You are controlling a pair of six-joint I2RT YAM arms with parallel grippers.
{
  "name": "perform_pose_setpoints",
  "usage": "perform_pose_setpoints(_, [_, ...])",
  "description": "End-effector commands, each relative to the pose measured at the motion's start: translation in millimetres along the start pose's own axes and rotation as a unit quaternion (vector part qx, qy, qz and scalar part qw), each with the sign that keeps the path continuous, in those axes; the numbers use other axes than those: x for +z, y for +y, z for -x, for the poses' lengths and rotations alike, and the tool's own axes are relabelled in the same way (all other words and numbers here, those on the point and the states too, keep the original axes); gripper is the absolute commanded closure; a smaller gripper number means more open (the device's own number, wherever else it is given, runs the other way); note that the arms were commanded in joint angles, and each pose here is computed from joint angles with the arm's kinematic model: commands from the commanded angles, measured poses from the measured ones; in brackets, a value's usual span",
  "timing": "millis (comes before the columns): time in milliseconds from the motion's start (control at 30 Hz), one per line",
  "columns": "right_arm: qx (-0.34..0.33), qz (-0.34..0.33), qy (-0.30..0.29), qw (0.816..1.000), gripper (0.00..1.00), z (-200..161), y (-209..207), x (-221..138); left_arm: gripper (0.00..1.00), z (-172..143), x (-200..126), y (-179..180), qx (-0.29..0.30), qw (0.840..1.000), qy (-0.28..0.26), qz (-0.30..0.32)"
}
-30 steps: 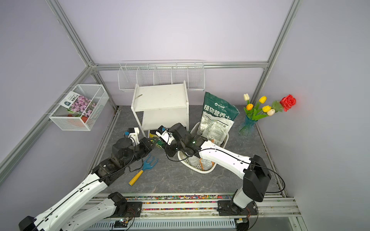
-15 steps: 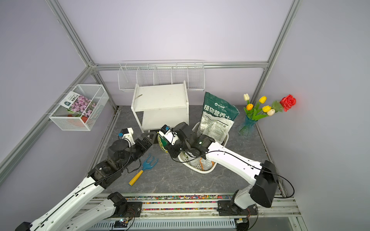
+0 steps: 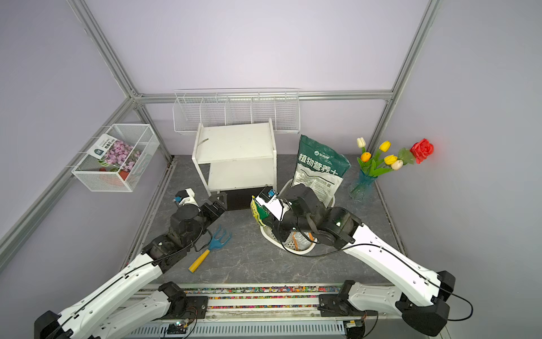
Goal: Take down the fertilizer bag from the shelf
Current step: Pick up the fertilizer bag from the shelf, then place the fertilizer bag in the storage box.
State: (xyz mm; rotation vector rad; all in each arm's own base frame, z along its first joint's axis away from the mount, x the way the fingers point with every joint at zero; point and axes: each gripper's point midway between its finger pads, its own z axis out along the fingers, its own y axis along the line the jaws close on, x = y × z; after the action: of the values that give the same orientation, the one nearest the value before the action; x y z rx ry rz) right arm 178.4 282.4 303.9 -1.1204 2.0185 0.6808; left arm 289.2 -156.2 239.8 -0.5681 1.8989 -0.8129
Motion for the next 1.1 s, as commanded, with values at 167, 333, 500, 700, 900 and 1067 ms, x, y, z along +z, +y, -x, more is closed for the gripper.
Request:
perform_pose_setpoints(167, [-0.002, -0.027, 0.077, 0.997, 1.00, -51.2, -9.6, -13.6, 0.02, 10.1, -8.1, 8.2, -0.030, 0.999, -0.039, -0.013])
perform_pose_setpoints(333, [0.034, -0.045, 0.097, 0.994, 1.00, -75.2, -15.8, -8.7, 0.02, 11.8, -10.4, 10.6, -0.029, 0.999, -0.041, -0.005])
perform_pose_setpoints(500, [0.047, -0.104, 0.119, 0.986, 1.00, -101.1, -40.3, -1.5, 0.02, 9.1, -7.6, 6.3, -0.032, 0.999, -0.032, -0.011])
perform_pose_setpoints(700, [0.088, -0.119, 0.131, 0.980, 1.00, -113.7, -62.9, 8.9, 0.02, 5.0, -5.6, 4.3, -0.034, 0.999, -0.019, -0.011])
perform_pose_setpoints(900, [0.077, -0.151, 0.180, 0.969, 1.00, -129.5, -80.4, 21.5, 0.01, 4.5, -8.7, 10.4, -0.038, 0.999, -0.022, -0.006])
perform_pose_setpoints(1067, [0.067, -0.122, 0.216, 0.966, 1.00, -134.2, -76.8, 37.7, 0.02, 5.5, -10.6, 14.3, -0.040, 0.999, -0.029, -0.005])
